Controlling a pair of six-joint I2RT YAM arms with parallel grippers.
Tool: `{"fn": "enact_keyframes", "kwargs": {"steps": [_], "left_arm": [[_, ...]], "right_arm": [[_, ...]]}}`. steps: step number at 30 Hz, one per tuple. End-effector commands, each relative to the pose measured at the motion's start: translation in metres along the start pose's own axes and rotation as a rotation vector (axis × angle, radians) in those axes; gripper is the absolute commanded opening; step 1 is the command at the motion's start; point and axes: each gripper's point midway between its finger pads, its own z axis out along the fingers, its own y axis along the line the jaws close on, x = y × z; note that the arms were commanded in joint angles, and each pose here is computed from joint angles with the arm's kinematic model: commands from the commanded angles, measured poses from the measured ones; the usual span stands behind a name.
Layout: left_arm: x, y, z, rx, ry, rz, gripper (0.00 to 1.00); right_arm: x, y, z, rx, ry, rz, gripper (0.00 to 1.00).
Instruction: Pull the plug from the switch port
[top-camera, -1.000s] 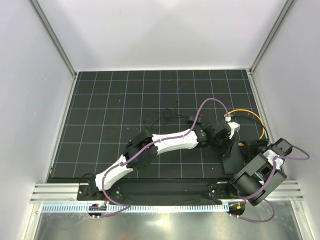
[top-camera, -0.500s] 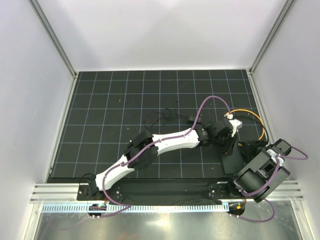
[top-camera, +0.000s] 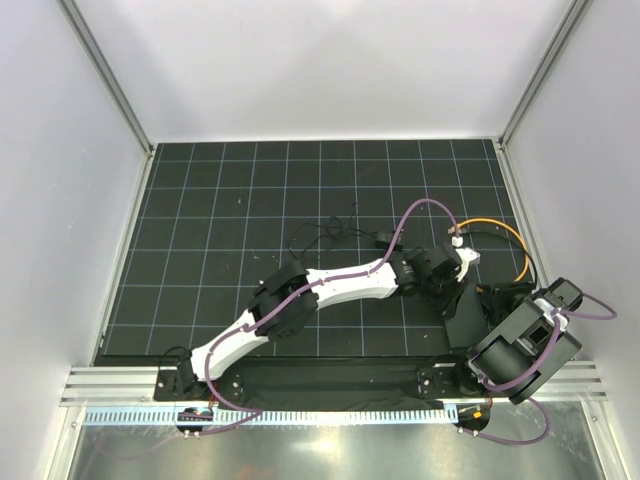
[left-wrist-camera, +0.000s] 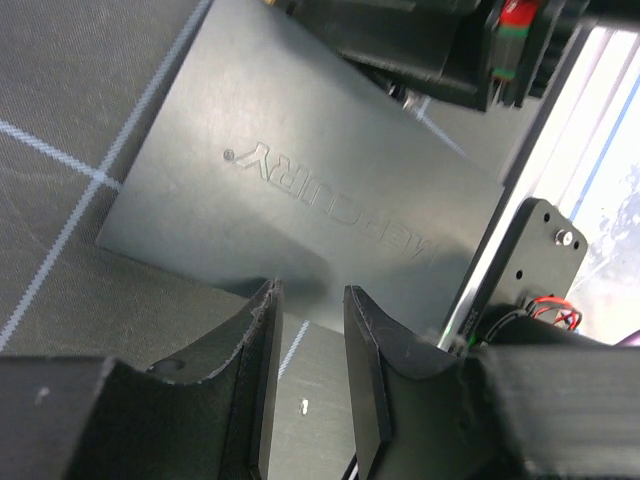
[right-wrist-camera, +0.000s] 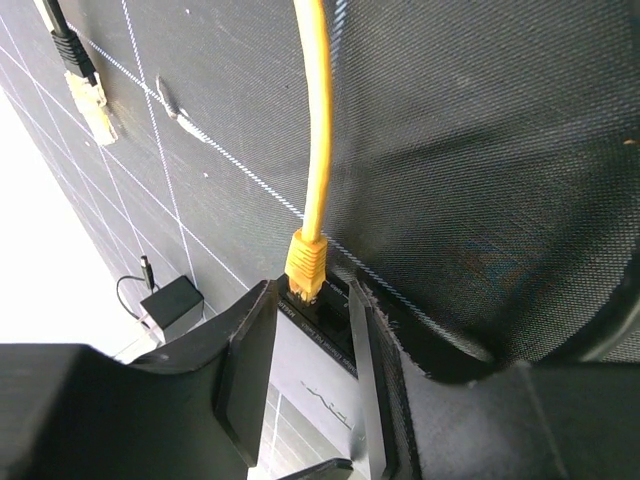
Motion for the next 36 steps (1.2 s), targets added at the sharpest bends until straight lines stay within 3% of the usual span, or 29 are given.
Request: {"fn": "enact_keyframes", "kwargs": {"steps": [1,36], "left_arm": [[-0.025,-0.022,-0.029,0.056,-0.057,0.027,0.35],[-0.028,-0.011,-0.030,0.114,-0.074,-0.095,0.33]], "right_arm": [[-0.009,-0.009,0.000,0.053,-0.053,-0.010,0.43],[-0.003,-0.012,0.007,0.094,-0.051,-0.040,0.41]]}}
